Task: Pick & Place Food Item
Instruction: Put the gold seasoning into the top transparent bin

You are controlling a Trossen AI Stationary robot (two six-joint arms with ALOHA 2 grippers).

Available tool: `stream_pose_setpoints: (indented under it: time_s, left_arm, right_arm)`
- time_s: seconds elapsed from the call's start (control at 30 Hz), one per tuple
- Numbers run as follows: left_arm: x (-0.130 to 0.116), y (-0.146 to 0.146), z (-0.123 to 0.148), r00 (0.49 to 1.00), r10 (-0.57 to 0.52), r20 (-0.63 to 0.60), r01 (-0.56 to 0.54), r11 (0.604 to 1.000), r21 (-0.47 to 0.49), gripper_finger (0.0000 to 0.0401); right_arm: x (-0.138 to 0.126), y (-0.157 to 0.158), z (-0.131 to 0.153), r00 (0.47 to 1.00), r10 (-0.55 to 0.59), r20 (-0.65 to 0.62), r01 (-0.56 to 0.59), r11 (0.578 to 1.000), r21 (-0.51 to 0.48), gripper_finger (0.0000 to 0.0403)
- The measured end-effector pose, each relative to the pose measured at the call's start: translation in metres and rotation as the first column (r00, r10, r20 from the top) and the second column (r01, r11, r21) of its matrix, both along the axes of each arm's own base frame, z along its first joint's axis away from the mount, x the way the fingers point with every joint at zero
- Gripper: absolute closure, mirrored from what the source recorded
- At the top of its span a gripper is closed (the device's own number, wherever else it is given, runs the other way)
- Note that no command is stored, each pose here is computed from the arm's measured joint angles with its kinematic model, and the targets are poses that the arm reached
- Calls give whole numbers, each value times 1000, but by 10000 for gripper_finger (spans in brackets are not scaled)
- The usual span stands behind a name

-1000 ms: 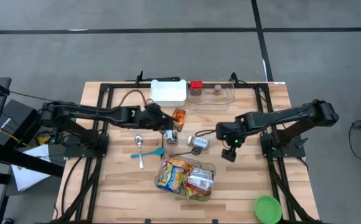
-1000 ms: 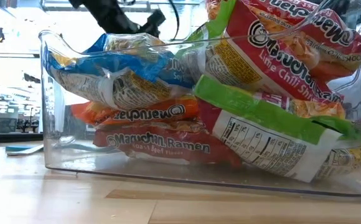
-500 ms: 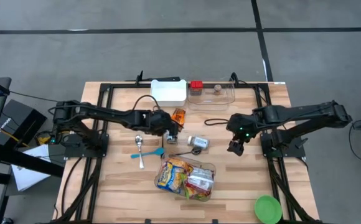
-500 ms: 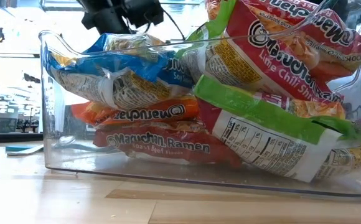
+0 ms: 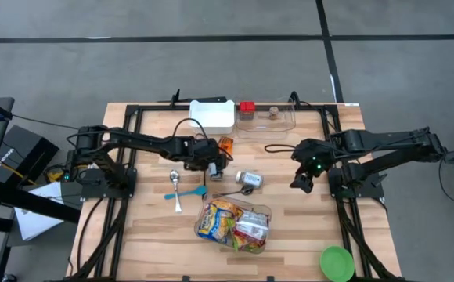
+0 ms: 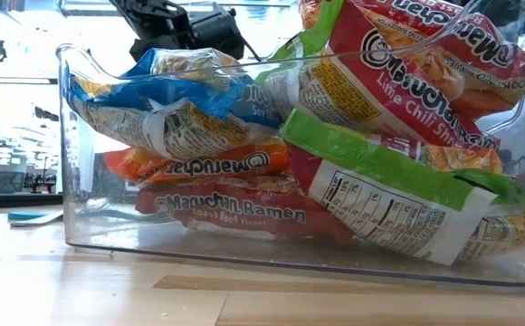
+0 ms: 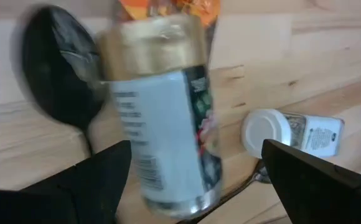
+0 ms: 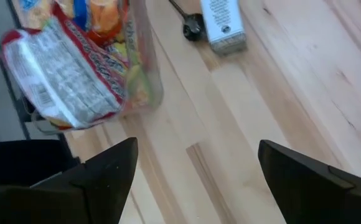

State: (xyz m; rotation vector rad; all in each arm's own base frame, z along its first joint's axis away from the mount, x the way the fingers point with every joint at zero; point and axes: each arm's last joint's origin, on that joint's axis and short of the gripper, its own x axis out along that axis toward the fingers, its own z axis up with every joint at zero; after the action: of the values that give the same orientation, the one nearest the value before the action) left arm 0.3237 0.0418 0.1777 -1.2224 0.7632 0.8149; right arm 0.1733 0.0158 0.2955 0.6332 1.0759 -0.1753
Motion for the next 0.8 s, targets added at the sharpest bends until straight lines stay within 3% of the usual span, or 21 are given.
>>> stream_pose_setpoints:
  time_s: [0.4,0.8]
  left_arm:
    - [11,0,-21,1000,15,1,-15,997,-74,50]
    - [11,11,-29,999,37,-16,-38,996,-79,50]
  right_arm:
    - [-4,0,4,1000,8,29,-8,1000,-6,76]
    - [-3,0,4,999,11,33,-11,1000,-8,76]
